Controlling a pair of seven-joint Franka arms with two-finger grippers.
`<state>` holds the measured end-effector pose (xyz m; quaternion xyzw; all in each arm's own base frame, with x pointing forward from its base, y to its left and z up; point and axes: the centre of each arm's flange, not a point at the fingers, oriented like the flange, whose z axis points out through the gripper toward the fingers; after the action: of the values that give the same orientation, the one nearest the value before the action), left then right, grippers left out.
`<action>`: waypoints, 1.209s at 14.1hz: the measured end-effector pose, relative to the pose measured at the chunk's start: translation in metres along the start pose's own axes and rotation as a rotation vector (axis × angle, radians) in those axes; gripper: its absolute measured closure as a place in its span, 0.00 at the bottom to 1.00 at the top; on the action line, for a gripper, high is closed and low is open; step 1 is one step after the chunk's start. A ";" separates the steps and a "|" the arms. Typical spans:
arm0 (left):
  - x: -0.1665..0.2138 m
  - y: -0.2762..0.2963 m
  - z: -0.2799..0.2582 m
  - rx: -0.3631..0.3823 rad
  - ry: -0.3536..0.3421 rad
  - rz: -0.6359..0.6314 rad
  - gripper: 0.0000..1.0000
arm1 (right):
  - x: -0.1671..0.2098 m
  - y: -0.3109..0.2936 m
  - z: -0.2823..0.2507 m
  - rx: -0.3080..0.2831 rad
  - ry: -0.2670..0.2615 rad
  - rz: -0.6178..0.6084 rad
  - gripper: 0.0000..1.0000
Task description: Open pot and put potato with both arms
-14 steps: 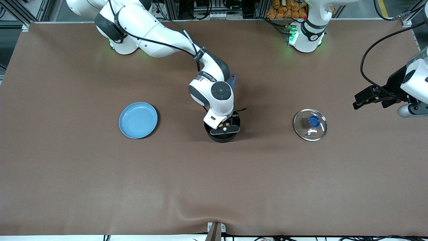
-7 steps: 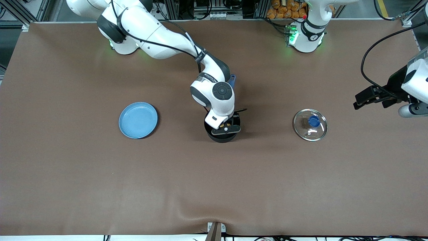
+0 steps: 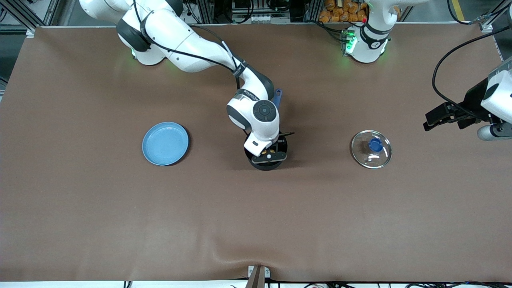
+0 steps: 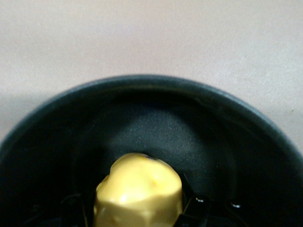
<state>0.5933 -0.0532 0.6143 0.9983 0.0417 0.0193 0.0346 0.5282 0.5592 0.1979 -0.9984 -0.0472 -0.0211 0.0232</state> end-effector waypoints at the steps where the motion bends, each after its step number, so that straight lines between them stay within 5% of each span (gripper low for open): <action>1: 0.000 0.000 0.000 0.000 0.000 0.000 0.00 | 0.002 0.000 -0.003 0.002 0.004 0.002 0.29; 4: 0.000 0.000 0.000 0.000 0.000 0.000 0.00 | 0.006 0.001 -0.010 -0.005 0.001 0.007 0.01; 10: 0.000 0.000 0.000 0.000 0.000 0.000 0.00 | 0.011 0.005 -0.050 -0.050 -0.023 0.017 0.00; 17: 0.000 0.000 -0.001 0.000 0.002 0.000 0.00 | 0.069 0.060 -0.186 -0.027 0.041 0.144 0.00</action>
<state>0.5931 -0.0533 0.6151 0.9983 0.0416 0.0201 0.0347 0.5950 0.4969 0.3843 -0.9988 0.0255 -0.0403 0.0121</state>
